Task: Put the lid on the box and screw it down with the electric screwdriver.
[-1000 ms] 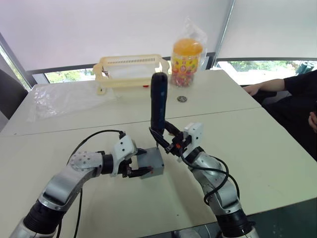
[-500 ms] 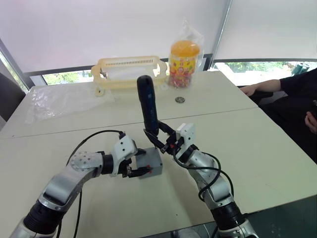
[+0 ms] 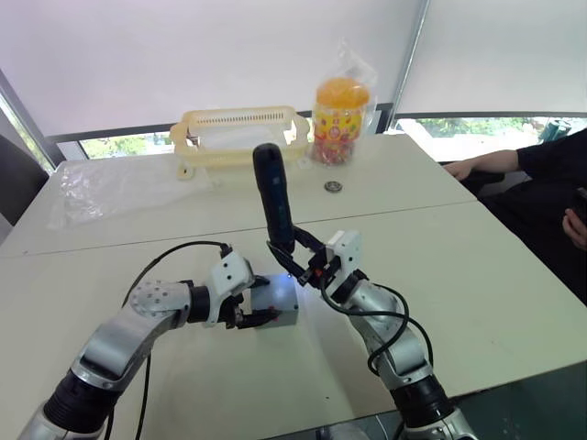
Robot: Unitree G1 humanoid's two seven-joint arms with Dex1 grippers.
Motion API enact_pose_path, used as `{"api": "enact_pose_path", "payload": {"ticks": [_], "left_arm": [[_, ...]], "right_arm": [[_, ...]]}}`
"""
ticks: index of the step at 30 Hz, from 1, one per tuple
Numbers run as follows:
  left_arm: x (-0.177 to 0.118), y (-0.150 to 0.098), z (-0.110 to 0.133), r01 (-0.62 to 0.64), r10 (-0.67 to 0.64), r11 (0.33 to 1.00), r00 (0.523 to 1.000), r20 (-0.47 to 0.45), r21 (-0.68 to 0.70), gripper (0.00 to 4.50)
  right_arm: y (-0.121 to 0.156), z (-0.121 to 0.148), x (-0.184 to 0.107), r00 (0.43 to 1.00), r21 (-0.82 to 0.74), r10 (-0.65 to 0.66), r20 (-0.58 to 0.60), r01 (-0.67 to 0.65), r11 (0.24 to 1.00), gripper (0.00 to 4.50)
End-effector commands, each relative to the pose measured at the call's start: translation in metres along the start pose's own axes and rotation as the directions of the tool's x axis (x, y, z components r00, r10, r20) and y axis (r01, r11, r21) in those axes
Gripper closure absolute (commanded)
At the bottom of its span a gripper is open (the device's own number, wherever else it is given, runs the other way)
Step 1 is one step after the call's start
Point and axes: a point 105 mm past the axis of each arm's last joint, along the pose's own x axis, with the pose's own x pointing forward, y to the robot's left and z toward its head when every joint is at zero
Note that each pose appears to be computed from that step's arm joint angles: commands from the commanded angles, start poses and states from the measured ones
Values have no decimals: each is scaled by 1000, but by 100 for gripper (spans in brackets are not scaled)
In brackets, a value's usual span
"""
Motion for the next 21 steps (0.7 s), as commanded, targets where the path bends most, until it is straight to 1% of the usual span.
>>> {"api": "enact_pose_path", "payload": {"ticks": [1, 5, 9, 13, 21], "left_arm": [[0, -2, -4, 10, -11, 1000, 1000, -20, -4, 109], [1, -5, -11, 24, -25, 999, 999, -37, -35, 109], [0, -9, -26, 23, -32, 994, 996, -84, -105, 109], [0, -10, -38, -5, -9, 993, 993, -115, -120, 109], [-1, -13, -45, -11, -7, 990, 992, -128, -143, 109]], "right_arm": [[6, -60, -25, 974, 88, -9, -226, 30, 996, 275], [5, -54, -23, 979, 81, -19, -204, 36, 996, 275], [4, -48, -22, 982, 69, -25, -185, 39, 997, 275], [2, -42, -23, 985, 59, -32, -169, 43, 997, 275], [0, -35, -22, 988, 48, -36, -149, 43, 998, 275]]}}
